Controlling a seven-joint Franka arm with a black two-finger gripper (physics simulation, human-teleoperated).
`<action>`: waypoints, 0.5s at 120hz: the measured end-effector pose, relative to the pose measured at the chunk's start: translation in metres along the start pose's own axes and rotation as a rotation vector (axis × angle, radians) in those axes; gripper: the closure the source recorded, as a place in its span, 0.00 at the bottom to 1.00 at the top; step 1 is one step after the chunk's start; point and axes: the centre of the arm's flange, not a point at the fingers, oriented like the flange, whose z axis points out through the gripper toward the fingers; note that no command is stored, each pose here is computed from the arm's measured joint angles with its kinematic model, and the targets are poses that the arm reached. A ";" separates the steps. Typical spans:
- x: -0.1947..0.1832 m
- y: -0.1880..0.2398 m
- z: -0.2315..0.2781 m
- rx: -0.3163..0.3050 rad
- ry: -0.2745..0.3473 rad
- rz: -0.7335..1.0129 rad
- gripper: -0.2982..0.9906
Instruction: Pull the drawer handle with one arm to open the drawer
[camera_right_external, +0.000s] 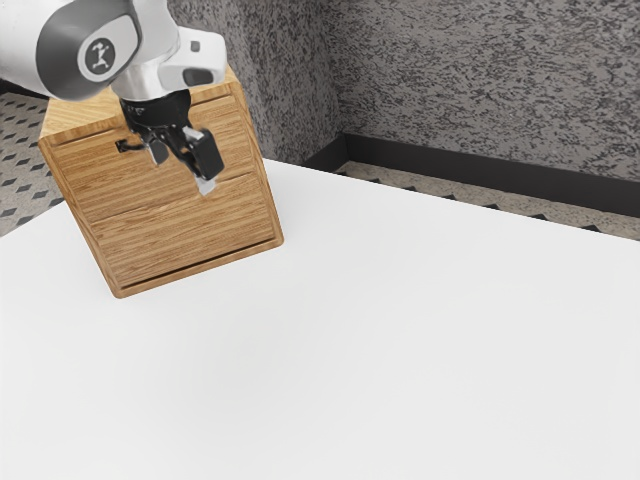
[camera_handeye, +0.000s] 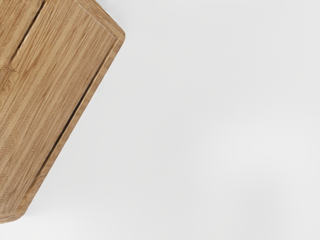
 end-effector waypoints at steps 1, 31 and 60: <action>0.001 0.000 0.000 0.009 0.002 0.005 0.23; 0.034 0.018 0.013 0.170 0.071 0.146 0.23; 0.028 0.037 0.027 0.183 0.109 0.258 0.23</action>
